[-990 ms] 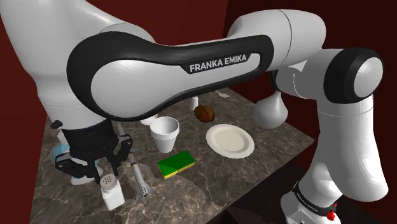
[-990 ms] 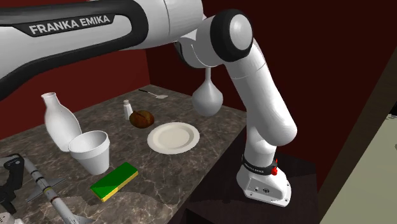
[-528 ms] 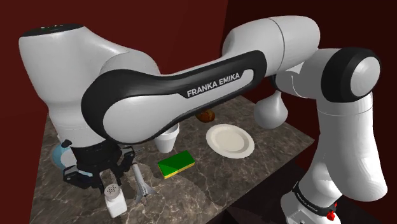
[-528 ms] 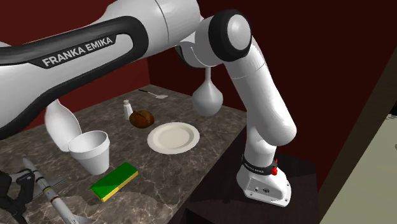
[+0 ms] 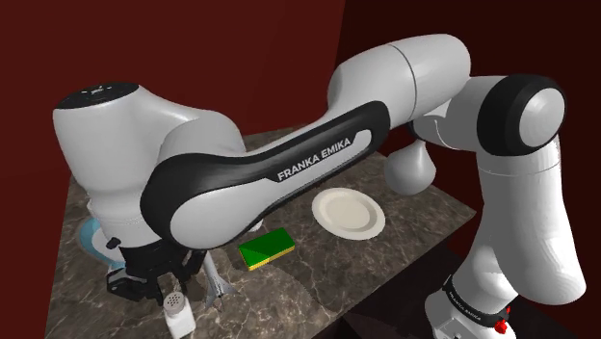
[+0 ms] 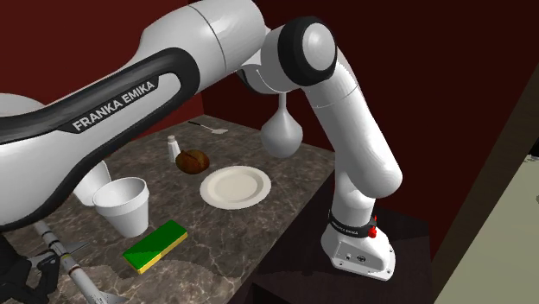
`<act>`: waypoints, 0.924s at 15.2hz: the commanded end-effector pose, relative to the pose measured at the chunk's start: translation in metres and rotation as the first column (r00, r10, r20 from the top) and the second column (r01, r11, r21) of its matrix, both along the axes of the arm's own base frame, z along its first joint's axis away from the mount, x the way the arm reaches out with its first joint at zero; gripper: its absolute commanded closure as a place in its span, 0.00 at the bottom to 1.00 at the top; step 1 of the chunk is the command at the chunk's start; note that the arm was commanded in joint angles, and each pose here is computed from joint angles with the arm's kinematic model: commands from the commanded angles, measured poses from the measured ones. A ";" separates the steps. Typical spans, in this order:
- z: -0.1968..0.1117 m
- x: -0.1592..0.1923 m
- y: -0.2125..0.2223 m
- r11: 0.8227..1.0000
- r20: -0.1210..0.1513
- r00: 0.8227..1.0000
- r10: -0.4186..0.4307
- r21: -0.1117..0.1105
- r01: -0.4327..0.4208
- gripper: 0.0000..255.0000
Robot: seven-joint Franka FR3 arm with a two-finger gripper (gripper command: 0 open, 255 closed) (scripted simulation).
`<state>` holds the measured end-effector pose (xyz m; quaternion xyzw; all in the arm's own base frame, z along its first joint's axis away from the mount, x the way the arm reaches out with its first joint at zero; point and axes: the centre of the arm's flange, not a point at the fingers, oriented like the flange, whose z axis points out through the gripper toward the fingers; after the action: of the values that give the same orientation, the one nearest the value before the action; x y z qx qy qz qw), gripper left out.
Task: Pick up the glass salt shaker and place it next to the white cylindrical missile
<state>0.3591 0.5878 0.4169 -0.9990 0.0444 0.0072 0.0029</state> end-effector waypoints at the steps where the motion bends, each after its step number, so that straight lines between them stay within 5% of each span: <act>1: -0.010 0.000 -0.001 1.000 0.000 1.000 0.000 0.000 0.000 1.00; 6: -0.037 0.000 -0.001 1.000 0.000 1.000 0.000 0.000 0.000 1.00; 14: -0.037 0.000 -0.001 1.000 0.000 1.000 0.000 0.000 0.000 1.00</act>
<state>0.3590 0.5872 0.3797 -0.9990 0.0444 0.0071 0.0032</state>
